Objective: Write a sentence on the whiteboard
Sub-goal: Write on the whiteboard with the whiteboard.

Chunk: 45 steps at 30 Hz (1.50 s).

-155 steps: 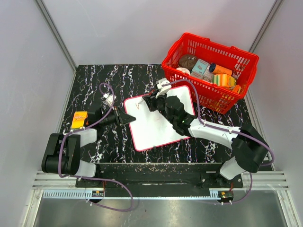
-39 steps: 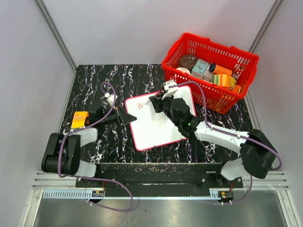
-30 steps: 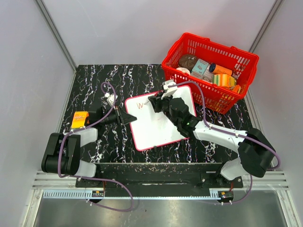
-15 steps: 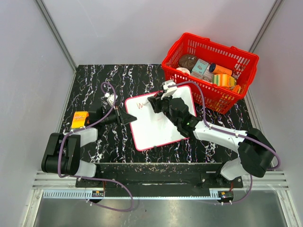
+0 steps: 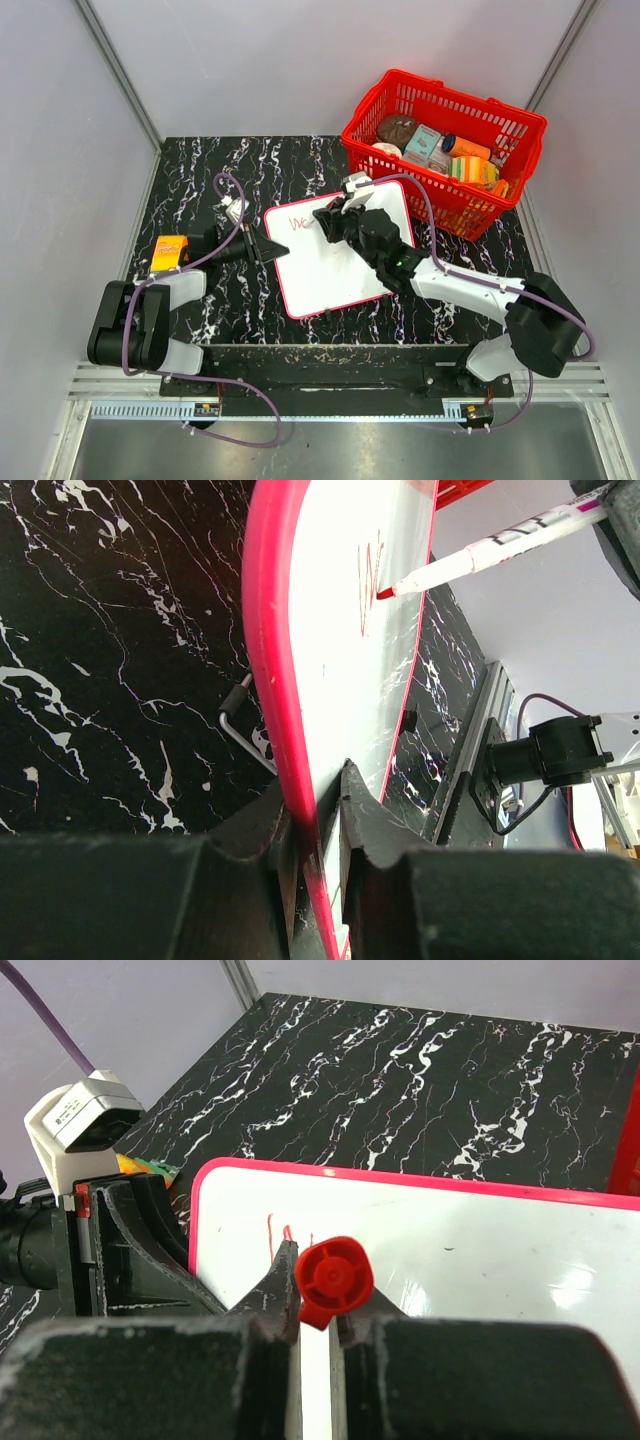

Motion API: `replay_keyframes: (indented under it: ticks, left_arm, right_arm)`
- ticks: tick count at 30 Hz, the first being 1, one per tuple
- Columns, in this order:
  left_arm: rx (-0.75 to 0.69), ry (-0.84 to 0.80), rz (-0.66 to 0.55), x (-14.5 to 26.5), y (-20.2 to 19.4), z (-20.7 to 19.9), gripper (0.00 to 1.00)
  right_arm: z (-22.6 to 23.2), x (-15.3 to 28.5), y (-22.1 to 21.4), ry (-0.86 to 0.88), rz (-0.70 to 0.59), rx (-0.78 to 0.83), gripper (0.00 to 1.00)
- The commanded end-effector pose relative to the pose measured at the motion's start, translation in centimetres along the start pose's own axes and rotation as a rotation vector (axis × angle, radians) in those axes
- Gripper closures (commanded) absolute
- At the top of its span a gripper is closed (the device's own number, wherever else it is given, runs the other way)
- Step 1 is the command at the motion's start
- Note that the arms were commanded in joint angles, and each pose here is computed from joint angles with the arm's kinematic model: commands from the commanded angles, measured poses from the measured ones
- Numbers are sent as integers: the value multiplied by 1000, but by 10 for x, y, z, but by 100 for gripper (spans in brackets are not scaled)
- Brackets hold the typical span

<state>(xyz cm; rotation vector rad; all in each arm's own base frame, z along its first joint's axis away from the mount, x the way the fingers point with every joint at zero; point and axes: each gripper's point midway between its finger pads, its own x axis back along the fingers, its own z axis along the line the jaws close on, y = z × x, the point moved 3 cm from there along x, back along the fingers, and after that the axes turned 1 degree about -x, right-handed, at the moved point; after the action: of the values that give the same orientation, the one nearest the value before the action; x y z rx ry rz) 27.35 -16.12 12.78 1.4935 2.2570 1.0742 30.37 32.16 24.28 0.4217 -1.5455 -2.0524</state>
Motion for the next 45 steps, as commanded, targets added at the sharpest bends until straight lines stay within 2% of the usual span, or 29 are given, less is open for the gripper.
replay_keyframes:
  ticks: [1, 26, 45]
  left_arm:
    - [-176, 92, -28, -6, 6, 19, 100]
    - [-179, 90, -24, -7, 6, 18, 100]
    - [-180, 94, -23, -7, 6, 18, 100]
  right_arm:
    - [-5, 7, 8, -23, -18, 3, 100]
    - [-8, -7, 35, -85, -108, 0, 100]
    - [-9, 3, 14, -54, -31, 14, 100]
